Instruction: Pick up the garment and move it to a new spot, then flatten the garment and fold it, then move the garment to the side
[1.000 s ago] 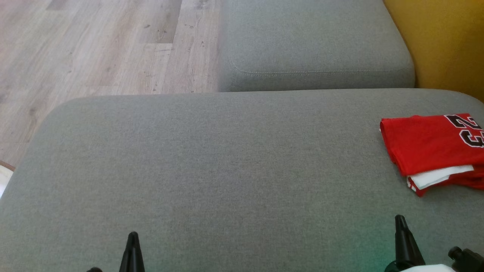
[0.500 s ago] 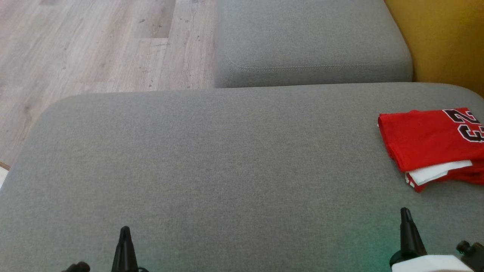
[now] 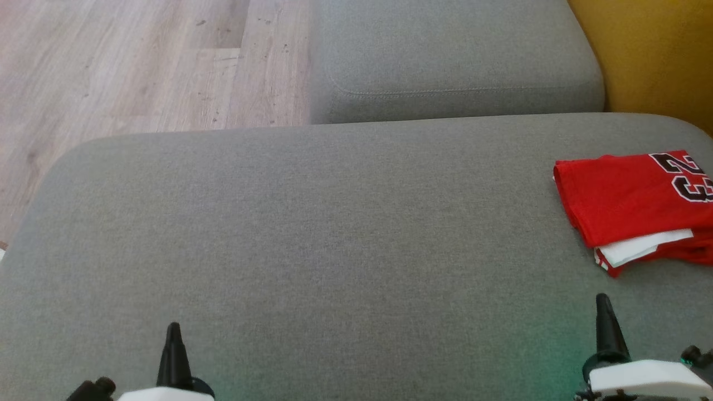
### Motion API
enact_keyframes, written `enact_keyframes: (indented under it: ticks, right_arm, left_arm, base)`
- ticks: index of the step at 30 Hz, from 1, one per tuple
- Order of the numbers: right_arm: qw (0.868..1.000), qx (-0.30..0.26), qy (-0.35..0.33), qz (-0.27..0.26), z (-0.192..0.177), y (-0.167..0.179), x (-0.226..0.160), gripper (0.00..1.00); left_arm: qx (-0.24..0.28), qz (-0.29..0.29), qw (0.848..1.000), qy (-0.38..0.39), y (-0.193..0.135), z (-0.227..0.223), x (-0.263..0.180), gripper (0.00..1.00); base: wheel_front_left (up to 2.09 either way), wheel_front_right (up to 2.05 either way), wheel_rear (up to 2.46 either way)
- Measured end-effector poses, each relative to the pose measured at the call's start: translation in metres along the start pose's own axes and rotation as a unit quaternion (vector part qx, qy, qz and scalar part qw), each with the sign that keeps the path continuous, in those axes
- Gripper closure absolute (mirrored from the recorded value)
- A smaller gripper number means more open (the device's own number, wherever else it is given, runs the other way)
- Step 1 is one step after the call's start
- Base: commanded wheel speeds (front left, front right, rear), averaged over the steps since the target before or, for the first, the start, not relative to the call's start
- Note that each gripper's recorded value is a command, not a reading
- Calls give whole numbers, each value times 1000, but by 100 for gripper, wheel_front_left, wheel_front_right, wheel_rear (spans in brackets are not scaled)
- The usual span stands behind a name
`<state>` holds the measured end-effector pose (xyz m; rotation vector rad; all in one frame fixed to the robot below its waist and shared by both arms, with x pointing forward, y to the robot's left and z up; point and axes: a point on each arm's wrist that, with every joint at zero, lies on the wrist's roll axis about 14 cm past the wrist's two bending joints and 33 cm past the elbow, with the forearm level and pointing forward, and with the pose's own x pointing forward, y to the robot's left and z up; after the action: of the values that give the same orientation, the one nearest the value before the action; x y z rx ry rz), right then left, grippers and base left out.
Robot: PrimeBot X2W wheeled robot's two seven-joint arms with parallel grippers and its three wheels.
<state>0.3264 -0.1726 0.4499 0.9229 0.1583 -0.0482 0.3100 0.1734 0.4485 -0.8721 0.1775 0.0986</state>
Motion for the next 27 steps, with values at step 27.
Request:
enact_keyframes:
  ticks: [27]
  right_arm:
    - [987, 160, -17, -4, 20, 0, 20, 100]
  left_arm:
    - [-166, -13, 986, 8, -6, 13, 27, 100]
  base:
    - [0, 0, 0]
